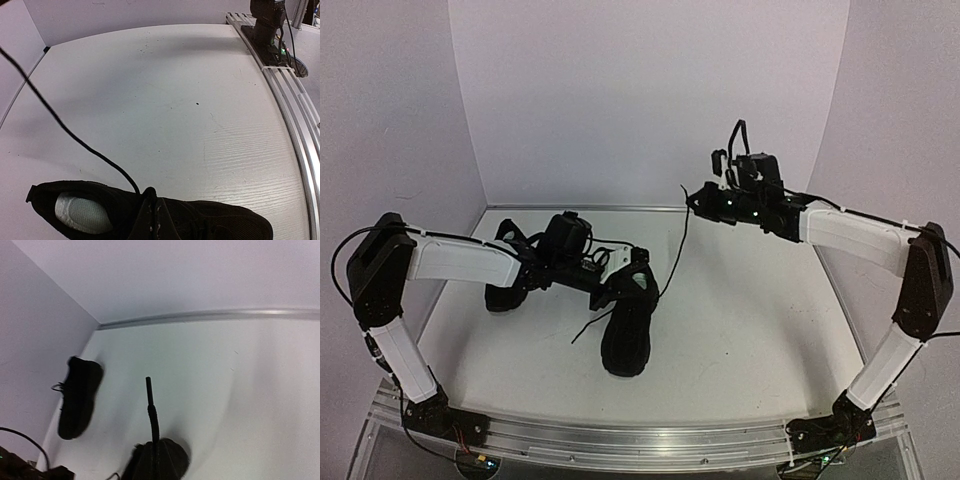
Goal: Tie the shoes
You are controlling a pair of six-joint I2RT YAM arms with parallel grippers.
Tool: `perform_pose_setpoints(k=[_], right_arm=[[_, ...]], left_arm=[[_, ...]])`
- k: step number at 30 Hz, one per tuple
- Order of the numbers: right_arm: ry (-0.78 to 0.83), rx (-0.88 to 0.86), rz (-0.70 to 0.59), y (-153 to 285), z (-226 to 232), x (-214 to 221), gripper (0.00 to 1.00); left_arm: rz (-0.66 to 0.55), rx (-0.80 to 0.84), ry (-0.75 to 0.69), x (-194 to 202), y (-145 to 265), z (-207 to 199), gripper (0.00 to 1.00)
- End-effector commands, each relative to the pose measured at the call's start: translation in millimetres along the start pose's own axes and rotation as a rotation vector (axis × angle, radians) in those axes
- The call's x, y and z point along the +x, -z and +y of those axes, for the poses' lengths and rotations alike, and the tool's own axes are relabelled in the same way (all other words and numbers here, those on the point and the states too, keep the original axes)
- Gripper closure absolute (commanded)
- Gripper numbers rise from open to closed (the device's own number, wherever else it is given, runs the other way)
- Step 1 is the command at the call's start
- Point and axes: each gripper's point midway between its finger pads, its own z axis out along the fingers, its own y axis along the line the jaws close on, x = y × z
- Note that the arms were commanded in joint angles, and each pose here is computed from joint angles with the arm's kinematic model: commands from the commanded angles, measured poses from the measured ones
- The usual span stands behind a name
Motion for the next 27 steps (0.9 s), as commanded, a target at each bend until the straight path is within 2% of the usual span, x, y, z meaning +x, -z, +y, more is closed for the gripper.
perform_pose_setpoints(k=[1,7,15,16,18,20,23,27], right_arm=[[0.010,-0.309,0.035,-30.3,71.0,-5.7,1.00],[0.045,-0.547,0.099,-60.0,153.8,6.5,1.00],[0.034,-0.779,0.223,-72.2,225.7,37.2,1.00],[0.032,-0.795,0.244,-71.8,228.8,43.2,0.95],[0.021,-0.785,0.263,-69.6,223.8,47.6,0.63],[0.022,-0.743,0.246,-62.9,209.4,42.0,0.43],[0.008,-0.645,0.220,-49.3,171.9,33.2,0.32],[0.000,-0.538,0.211,-21.8,130.1,29.2,0.32]], left_arm=[[-0.090,-0.013,-0.102,-35.2,13.4,-1.1,1.00],[-0.102,-0.007,-0.142,-40.1,20.7,-10.2,1.00],[-0.076,-0.014,-0.160,-32.8,27.3,-18.5,1.00],[-0.070,-0.012,-0.160,-31.1,27.1,-18.9,1.00],[-0.062,-0.016,-0.159,-28.3,27.0,-18.8,1.00],[-0.059,-0.019,-0.161,-27.8,27.2,-18.6,1.00],[-0.061,-0.026,-0.164,-28.7,27.4,-17.3,1.00],[-0.056,-0.037,-0.167,-27.2,26.0,-14.8,1.00]])
